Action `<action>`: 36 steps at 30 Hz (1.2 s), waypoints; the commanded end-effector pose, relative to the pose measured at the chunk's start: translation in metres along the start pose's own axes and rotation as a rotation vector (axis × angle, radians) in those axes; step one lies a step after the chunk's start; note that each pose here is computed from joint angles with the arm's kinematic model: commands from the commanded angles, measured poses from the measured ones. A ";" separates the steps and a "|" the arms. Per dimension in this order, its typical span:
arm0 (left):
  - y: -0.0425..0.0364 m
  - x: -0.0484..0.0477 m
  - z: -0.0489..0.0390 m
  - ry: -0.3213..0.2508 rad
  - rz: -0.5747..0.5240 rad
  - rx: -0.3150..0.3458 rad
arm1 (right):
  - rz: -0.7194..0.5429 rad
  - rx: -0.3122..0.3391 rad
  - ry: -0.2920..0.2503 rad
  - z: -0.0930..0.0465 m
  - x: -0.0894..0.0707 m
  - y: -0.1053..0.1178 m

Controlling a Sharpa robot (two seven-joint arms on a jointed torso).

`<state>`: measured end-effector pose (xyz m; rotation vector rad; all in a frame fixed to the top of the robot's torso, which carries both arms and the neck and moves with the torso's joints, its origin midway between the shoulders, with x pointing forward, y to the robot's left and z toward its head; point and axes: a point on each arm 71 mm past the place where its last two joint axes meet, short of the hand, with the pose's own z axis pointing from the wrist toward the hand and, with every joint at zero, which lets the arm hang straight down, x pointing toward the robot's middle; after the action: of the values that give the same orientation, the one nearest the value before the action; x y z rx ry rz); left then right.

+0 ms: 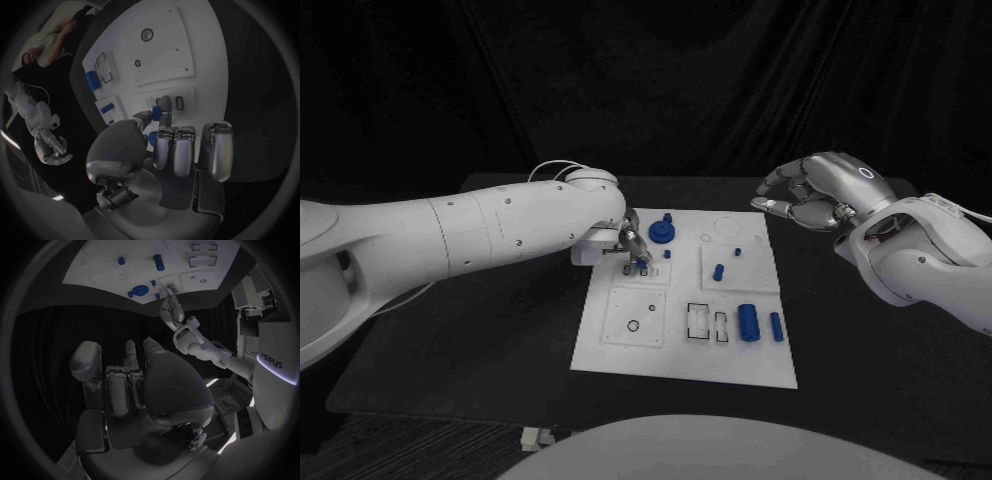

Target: Assemble the parts on the task board

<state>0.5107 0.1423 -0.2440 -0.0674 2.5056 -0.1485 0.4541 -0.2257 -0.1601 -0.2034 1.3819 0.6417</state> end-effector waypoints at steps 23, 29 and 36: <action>0.0009 0.0081 0.0048 0.033 0.001 0.015 | -0.001 0.022 0.019 -0.001 0.003 -0.002; 0.0014 0.0094 0.0058 0.038 0.003 0.013 | -0.002 0.024 0.021 -0.001 0.003 -0.002; 0.0010 0.0114 0.0068 0.044 0.004 0.015 | -0.002 0.025 0.024 -0.001 0.004 -0.002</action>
<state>0.5073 0.1447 -0.2547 -0.0685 2.5329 -0.1428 0.4544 -0.2256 -0.1626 -0.2036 1.3999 0.6363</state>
